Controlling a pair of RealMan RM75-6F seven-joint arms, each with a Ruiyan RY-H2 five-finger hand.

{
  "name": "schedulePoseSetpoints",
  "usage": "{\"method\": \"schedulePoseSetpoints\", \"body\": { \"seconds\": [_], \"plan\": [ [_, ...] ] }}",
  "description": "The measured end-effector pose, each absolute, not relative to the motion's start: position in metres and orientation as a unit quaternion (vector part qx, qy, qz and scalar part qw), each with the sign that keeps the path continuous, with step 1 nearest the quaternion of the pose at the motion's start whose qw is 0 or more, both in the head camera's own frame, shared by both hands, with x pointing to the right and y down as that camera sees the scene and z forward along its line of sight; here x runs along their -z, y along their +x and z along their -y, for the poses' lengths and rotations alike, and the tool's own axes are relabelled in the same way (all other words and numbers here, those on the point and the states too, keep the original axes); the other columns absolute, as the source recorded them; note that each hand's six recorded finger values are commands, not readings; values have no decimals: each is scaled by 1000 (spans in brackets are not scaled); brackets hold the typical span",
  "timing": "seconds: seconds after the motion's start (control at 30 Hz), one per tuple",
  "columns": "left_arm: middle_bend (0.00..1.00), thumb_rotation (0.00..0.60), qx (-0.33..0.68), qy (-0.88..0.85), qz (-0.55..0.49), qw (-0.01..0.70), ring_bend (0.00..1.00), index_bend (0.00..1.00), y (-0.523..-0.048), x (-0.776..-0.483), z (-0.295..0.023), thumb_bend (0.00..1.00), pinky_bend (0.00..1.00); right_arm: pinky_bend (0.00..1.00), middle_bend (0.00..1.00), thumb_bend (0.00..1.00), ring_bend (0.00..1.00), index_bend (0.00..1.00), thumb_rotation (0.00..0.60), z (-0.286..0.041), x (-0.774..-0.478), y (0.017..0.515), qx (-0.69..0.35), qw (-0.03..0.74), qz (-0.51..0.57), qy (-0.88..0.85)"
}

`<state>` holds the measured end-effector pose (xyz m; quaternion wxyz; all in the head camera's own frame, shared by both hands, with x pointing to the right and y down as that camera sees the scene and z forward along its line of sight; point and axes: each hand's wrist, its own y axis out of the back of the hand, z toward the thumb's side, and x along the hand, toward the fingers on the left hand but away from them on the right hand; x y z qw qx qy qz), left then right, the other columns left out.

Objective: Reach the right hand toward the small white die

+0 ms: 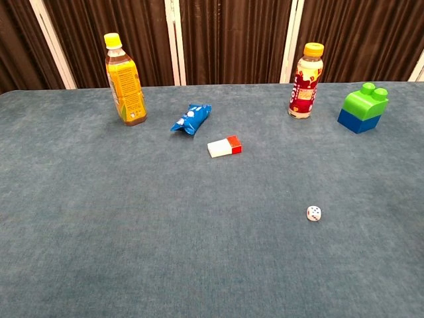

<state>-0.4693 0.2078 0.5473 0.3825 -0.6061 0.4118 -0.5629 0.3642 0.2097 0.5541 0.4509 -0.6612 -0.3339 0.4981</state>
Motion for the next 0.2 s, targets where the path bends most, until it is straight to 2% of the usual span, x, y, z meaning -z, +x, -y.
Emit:
{"method": "schedulePoseSetpoints", "body": {
  "seconds": [0.2],
  "plan": [
    [0, 600, 556, -610, -418, 380, 0, 0, -471, -542, -209, 0, 0, 0, 0, 0, 0, 0, 600, -221, -545, 396, -528, 434, 364, -633]
  ]
}}
